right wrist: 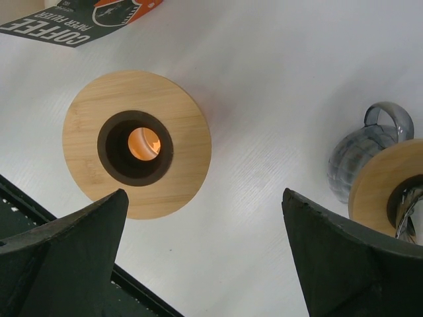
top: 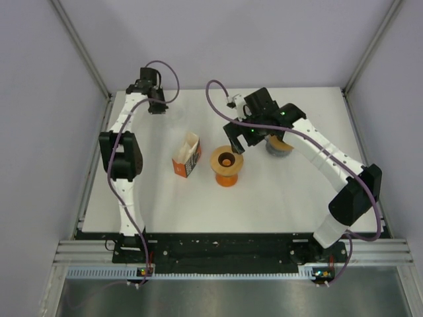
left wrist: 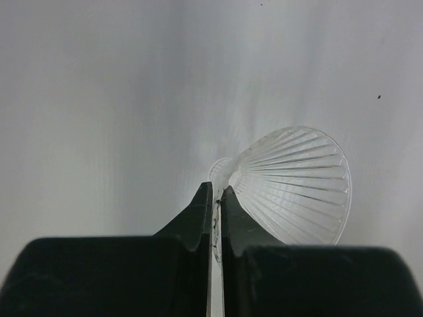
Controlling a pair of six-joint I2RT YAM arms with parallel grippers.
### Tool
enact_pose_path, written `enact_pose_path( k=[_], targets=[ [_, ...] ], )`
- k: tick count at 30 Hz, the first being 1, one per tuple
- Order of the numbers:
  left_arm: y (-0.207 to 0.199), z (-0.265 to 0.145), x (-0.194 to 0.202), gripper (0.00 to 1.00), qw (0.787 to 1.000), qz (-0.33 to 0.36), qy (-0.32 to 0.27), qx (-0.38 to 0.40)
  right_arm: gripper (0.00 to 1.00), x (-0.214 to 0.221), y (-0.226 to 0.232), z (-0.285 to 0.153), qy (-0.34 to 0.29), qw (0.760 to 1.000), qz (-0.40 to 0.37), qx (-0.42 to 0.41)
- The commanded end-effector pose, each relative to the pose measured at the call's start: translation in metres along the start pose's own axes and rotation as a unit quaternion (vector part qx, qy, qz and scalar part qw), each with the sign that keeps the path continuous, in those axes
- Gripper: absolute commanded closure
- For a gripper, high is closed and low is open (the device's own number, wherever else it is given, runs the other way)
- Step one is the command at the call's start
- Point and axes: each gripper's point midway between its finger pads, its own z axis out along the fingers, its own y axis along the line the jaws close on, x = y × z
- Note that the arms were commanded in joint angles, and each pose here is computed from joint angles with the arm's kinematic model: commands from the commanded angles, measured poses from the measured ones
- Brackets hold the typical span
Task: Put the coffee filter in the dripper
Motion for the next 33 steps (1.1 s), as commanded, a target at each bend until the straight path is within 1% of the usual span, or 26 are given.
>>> enact_pose_path(
  k=[1, 5, 6, 9, 11, 16, 19, 21, 23, 24, 27, 31, 33],
  targets=[
    [-0.026, -0.125, -0.074, 1.0, 0.99, 0.008, -0.12, 0.08, 0.01, -0.025, -0.007, -0.028, -0.067, 0.998, 0.005, 0.021],
    [-0.049, -0.174, -0.064, 1.0, 0.981, 0.012, -0.124, 0.148, 0.01, -0.042, -0.007, -0.041, -0.108, 0.994, 0.012, 0.024],
    [-0.054, -0.184, -0.059, 1.0, 0.979, 0.013, -0.121, 0.161, 0.01, -0.047, -0.006, -0.046, -0.118, 0.992, 0.03, 0.025],
    [-0.074, -0.211, -0.041, 1.0, 0.974, 0.023, -0.107, 0.2, 0.01, -0.061, -0.006, -0.067, -0.152, 0.986, 0.055, 0.031],
    [-0.087, -0.226, -0.027, 1.0, 0.97, 0.032, -0.1, 0.22, 0.01, -0.073, -0.002, -0.087, -0.185, 0.98, 0.067, 0.023],
    [-0.124, -0.248, 0.012, 1.0, 0.962, 0.079, -0.077, 0.249, 0.03, -0.096, 0.001, -0.131, -0.282, 0.953, 0.109, 0.016],
    [-0.145, -0.25, 0.037, 1.0, 0.957, 0.1, -0.047, 0.267, 0.11, -0.099, 0.002, -0.136, -0.312, 0.94, 0.137, 0.011],
    [-0.156, -0.251, 0.053, 1.0, 0.954, 0.106, -0.026, 0.281, 0.18, -0.098, 0.004, -0.136, -0.32, 0.935, 0.149, 0.004],
    [-0.167, -0.252, 0.065, 1.0, 0.95, 0.111, -0.01, 0.292, 0.23, -0.099, 0.007, -0.132, -0.323, 0.933, 0.159, -0.007],
    [-0.172, -0.253, 0.069, 1.0, 0.948, 0.112, -0.004, 0.298, 0.27, -0.1, 0.008, -0.13, -0.325, 0.931, 0.167, -0.011],
    [-0.185, -0.255, 0.081, 1.0, 0.944, 0.12, 0.008, 0.308, 0.3, -0.097, 0.014, -0.11, -0.311, 0.932, 0.181, -0.025],
    [-0.2, -0.258, 0.096, 1.0, 0.936, 0.123, 0.03, 0.328, 0.33, -0.086, 0.008, -0.078, -0.274, 0.943, 0.19, -0.01],
    [-0.205, -0.259, 0.102, 1.0, 0.932, 0.124, 0.041, 0.338, 0.34, -0.082, 0.008, -0.069, -0.263, 0.946, 0.19, -0.006]
  ],
)
